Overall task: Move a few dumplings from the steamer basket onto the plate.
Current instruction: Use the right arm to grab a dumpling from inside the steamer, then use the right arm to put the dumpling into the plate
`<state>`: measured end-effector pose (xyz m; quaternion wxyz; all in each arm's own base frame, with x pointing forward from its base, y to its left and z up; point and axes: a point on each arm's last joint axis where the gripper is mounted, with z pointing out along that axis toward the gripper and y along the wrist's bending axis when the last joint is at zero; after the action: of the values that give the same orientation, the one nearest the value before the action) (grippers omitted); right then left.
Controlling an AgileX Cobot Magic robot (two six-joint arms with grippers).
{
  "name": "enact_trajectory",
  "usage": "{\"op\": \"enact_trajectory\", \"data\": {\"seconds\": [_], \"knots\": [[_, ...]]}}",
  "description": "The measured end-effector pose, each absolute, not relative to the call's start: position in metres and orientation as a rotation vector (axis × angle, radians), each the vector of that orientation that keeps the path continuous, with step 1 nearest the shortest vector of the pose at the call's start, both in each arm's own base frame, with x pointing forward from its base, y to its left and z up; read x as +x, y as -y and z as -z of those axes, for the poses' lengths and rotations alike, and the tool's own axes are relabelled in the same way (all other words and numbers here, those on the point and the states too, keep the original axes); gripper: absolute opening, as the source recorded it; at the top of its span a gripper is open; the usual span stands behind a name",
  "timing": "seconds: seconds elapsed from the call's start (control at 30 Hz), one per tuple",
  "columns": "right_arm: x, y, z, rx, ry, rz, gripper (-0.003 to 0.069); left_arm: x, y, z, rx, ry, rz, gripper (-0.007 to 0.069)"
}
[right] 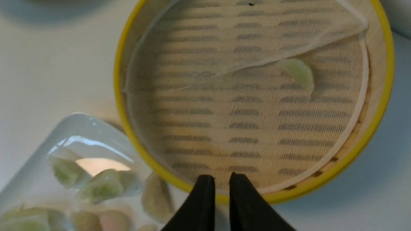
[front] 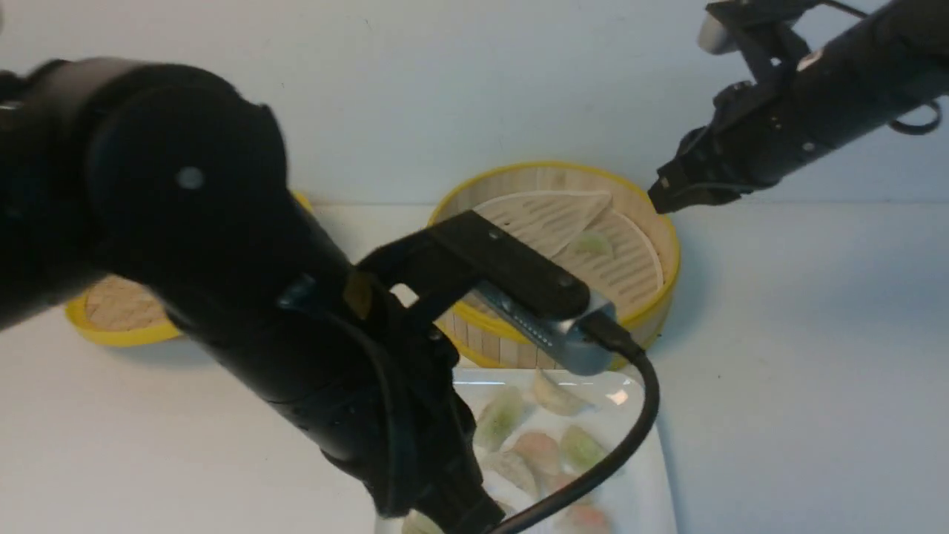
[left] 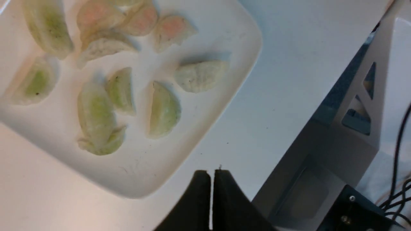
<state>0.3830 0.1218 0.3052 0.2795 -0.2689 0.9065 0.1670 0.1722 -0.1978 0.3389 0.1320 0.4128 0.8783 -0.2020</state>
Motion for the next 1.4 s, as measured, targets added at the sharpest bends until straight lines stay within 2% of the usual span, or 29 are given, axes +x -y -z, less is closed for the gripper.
{"op": "enact_trajectory", "data": {"seconds": [0.07, 0.2, 0.27, 0.3, 0.37, 0.47, 0.7, 0.77, 0.87, 0.93, 0.97, 1.0, 1.03, 1.1, 1.2, 1.4], "knots": [[0.402, -0.126, -0.295, -0.74, -2.429, -0.441, 0.0144, 0.165, 0.193, -0.347, 1.191, -2.537, 0.609, -0.0006], [0.44, -0.137, -0.268, -0.755, -2.425, -0.435, 0.0312, 0.148, 0.18, -0.364, 1.189, -2.499, 0.654, -0.0006], [0.449, -0.139, -0.26, -0.756, -2.425, -0.429, 0.035, 0.145, 0.177, -0.368, 1.187, -2.491, 0.658, -0.0006], [0.46, -0.144, -0.246, -0.763, -2.425, -0.423, 0.0405, 0.141, 0.174, -0.372, 1.183, -2.476, 0.663, -0.0006], [0.472, -0.151, -0.226, -0.772, -2.427, -0.418, 0.0457, 0.136, 0.168, -0.379, 1.165, -2.455, 0.673, -0.0006], [0.484, -0.16, -0.201, -0.787, -2.428, -0.395, 0.0491, 0.129, 0.162, -0.385, 1.13, -2.443, 0.688, -0.0006], [0.494, -0.173, -0.157, -0.83, -2.459, -0.265, 0.0492, 0.112, 0.146, -0.401, 1.055, -2.413, 0.724, -0.0006], [0.495, -0.173, -0.156, -0.815, -2.458, -0.245, 0.0478, 0.107, 0.142, -0.405, 1.047, -2.393, 0.731, -0.0006], [0.494, -0.174, -0.156, -0.804, -2.465, -0.238, 0.0425, 0.101, 0.136, -0.41, 1.041, -2.365, 0.739, -0.0006], [0.494, -0.174, -0.158, -0.795, -2.484, -0.228, 0.0294, 0.095, 0.13, -0.414, 1.036, -2.335, 0.745, -0.0006], [0.493, -0.174, -0.161, -0.793, -2.502, -0.226, 0.0202, 0.093, 0.128, -0.416, 1.035, -2.325, 0.741, -0.0006], [0.492, -0.173, -0.164, -0.792, -2.514, -0.225, 0.015, 0.092, 0.127, -0.417, 1.034, -2.32, 0.738, -0.0006], [0.49, -0.172, -0.169, -0.784, -2.54, -0.227, 0.0134, 0.09, 0.124, -0.418, 1.032, -2.311, 0.734, -0.0006], [0.487, -0.171, -0.184, -0.765, -2.562, -0.233, 0.014, 0.088, 0.122, -0.419, 1.026, -2.302, 0.731, -0.0006], [0.471, -0.167, -0.246, -0.72, -2.58, -0.254, 0.0144, 0.082, 0.116, -0.423, 1.004, -2.282, 0.735, -0.0006], [0.423, -0.154, -0.355, -0.634, -2.445, -0.308, 0.0144, 0.07, 0.104, -0.43, 0.994, -2.227, 0.736, -0.0006]]}}
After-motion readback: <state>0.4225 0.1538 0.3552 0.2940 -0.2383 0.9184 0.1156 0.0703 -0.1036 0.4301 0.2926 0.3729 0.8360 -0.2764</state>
